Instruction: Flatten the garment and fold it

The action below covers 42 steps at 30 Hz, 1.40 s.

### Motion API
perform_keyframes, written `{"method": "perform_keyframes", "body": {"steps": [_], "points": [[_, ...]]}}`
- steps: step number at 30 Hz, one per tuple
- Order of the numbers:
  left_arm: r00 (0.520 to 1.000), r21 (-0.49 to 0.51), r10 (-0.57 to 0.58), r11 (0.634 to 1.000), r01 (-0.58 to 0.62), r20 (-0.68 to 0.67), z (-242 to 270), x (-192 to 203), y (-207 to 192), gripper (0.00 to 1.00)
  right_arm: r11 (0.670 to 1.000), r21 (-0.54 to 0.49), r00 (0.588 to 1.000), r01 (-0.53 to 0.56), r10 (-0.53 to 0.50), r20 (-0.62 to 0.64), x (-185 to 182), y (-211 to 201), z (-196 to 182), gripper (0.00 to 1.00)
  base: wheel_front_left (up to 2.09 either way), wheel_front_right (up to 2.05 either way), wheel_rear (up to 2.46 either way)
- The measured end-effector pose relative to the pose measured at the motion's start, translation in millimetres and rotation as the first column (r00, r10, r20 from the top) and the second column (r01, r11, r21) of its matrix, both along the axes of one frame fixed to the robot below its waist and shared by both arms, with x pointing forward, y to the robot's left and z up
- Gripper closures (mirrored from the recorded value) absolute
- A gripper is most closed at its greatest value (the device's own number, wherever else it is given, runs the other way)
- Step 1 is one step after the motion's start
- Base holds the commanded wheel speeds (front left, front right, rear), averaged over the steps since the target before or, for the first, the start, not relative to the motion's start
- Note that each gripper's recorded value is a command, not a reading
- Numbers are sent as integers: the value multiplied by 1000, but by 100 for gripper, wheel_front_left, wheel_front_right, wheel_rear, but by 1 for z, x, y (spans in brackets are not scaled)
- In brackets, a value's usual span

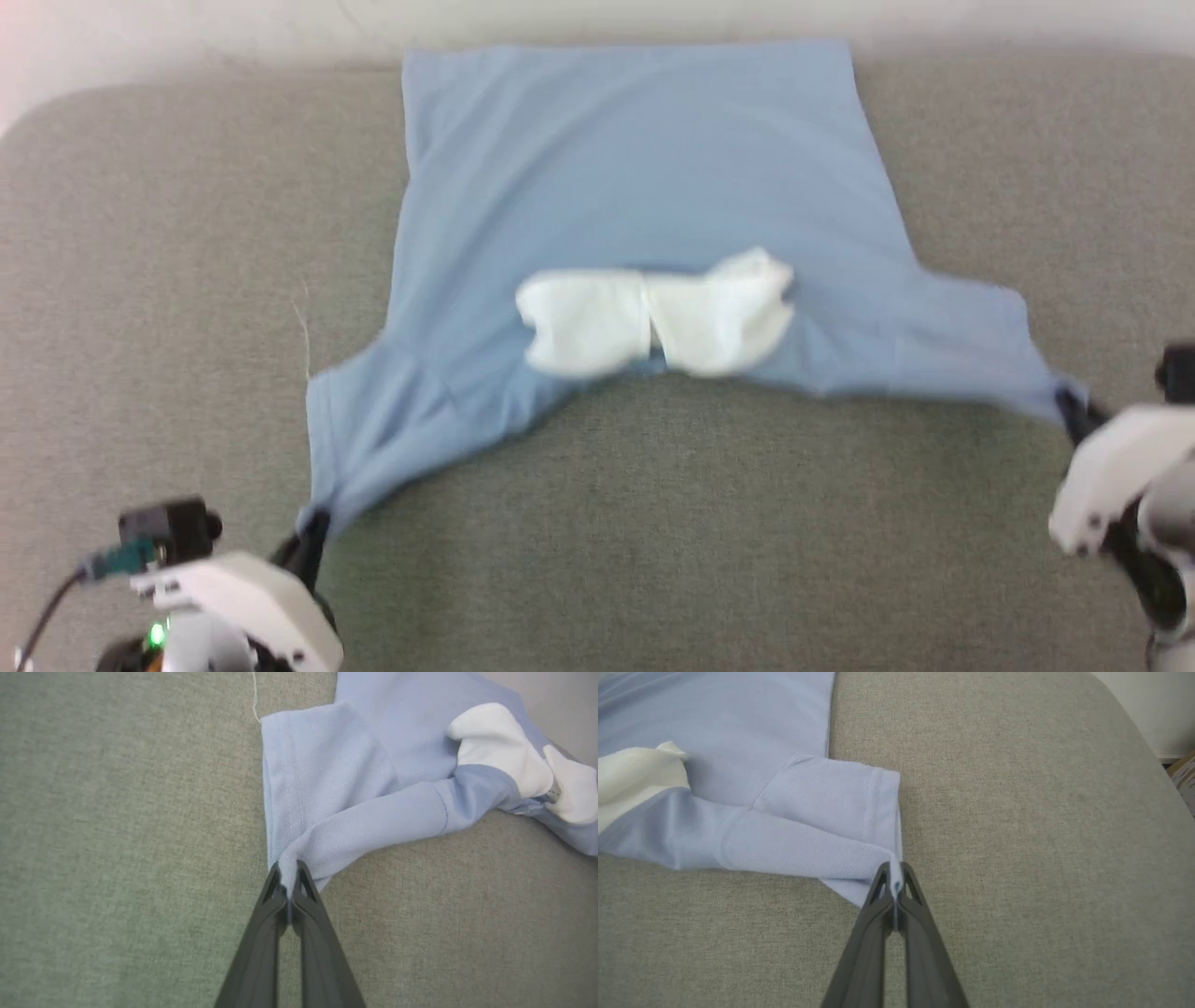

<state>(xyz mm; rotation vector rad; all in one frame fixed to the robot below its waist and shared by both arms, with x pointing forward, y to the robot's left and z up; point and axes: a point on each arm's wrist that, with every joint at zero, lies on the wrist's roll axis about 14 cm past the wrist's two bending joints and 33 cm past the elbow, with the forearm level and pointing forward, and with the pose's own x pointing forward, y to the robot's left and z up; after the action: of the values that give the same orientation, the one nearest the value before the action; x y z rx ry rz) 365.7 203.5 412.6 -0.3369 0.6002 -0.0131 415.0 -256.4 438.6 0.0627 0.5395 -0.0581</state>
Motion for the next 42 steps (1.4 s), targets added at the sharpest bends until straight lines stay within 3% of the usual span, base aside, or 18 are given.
{"method": "perform_keyframes", "body": {"steps": [5,12,19,23,24,25,26,33,37,42], "points": [[997,-11,60,998,-61,-54,-10,-35,6,100,995,40,984,89,-82,-159,-51,-2,-27,100,0,0,0],[986,9,139,990,-138,-90,-20,-66,19,100,983,27,924,182,-161,-347,-104,-17,-52,100,0,0,0],[980,10,164,986,-164,-113,-30,-78,19,100,974,82,884,210,-153,-442,-130,-11,-80,100,0,0,0],[980,-2,173,985,-174,-95,-30,-76,16,100,971,107,887,214,-147,-438,-130,-7,-87,100,0,0,0],[981,-4,173,985,-174,-91,-30,-76,15,100,971,110,891,212,-146,-430,-129,-7,-88,64,0,0,0],[981,-5,173,985,-175,-89,-29,-75,15,100,970,113,893,213,-147,-426,-128,-6,-88,20,0,0,0],[981,-4,175,984,-176,-83,-29,-74,16,100,970,116,895,215,-148,-422,-128,-6,-89,0,0,0,0],[984,-3,173,985,-174,-48,-22,-70,15,100,968,162,948,190,-139,-286,-99,1,-64,0,0,0,0],[984,-9,175,985,-175,-37,-19,-68,15,100,977,161,990,141,-135,-48,-49,4,-16,0,0,0,0],[986,-22,169,985,-169,-15,-13,-57,12,100,990,119,964,78,-105,242,17,13,49,0,0,0,0]]}}
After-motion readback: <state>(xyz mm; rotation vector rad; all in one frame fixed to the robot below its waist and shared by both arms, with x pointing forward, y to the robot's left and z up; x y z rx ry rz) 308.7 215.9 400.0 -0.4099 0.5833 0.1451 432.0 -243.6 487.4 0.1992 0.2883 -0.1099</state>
